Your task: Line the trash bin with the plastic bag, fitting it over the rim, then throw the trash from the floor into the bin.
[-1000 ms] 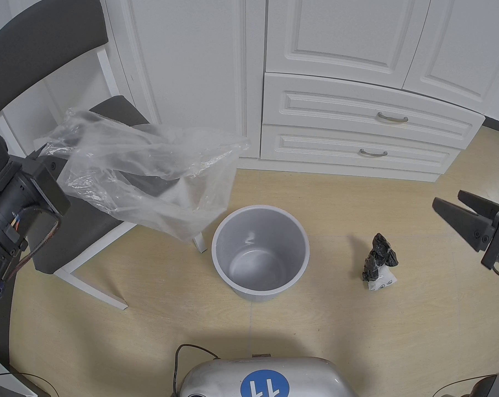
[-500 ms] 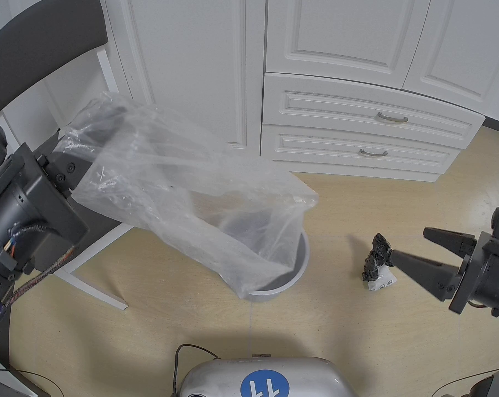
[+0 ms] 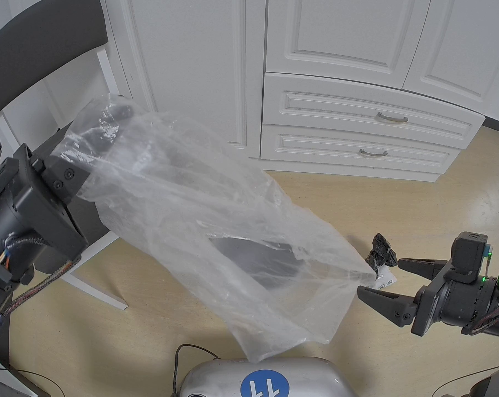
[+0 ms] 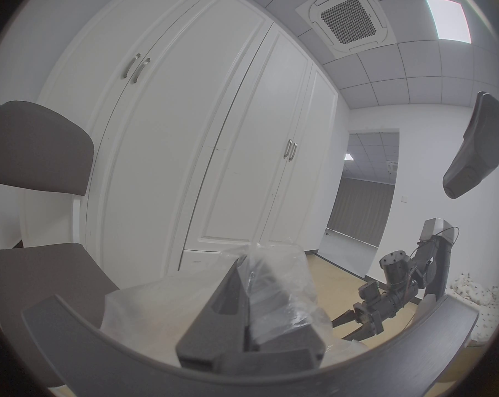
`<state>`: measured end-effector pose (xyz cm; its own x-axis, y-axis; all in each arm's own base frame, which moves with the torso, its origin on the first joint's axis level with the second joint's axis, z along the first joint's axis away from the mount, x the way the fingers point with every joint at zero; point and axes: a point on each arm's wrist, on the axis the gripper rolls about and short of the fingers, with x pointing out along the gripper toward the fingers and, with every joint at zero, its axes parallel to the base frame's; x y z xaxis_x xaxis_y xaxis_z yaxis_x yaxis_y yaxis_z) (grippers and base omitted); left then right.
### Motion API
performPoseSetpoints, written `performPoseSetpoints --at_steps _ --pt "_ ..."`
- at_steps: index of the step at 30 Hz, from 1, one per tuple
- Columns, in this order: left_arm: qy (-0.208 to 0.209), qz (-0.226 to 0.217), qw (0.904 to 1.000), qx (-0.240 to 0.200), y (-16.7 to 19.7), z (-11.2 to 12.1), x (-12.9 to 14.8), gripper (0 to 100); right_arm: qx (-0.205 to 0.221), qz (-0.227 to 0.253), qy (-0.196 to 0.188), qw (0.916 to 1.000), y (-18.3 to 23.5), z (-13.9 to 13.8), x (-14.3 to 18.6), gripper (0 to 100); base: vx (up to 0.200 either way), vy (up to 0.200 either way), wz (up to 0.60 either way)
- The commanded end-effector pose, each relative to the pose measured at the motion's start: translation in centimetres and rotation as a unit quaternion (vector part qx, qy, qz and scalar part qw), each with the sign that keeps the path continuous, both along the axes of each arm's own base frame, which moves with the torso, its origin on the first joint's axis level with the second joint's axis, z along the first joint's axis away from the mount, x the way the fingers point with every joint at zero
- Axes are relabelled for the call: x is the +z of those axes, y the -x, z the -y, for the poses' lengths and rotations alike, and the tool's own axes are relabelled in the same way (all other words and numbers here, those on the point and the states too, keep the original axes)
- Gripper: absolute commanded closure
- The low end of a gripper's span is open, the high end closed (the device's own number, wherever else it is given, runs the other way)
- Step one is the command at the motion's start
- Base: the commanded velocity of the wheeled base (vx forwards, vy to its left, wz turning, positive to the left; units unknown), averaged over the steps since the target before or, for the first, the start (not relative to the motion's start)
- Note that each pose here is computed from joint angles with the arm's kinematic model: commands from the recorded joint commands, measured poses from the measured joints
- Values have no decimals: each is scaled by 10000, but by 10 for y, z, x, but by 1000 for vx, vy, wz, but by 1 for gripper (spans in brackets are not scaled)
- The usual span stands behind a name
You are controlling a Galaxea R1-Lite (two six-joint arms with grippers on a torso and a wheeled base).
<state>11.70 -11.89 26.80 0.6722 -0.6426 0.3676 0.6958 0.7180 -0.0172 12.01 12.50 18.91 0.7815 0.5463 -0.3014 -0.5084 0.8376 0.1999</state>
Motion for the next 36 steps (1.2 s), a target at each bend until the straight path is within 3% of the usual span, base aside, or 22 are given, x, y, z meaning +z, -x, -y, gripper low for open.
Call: performPoseSetpoints --at_steps 1,11,22,29,36 --pt "28 21 10000 -71 2 1 1 100 11 -89 102 9999 -2 -3 -5 0 0 0 0" --pt "217 155 9991 -340 8 9 7 100 42 -226 313 9992 -2 -4 -14 0 0 0 0" --pt "277 215 9988 -330 8 9 12 100 236 -489 439 9976 -2 -19 -27 0 0 0 0" --pt "567 351 9976 -171 10 5 23 100 -139 -464 67 9988 -12 -39 -32 0 0 0 0" --pt "730 399 9965 -10 9 6 29 100 -156 -401 -253 9988 -12 -56 -36 0 0 0 0"
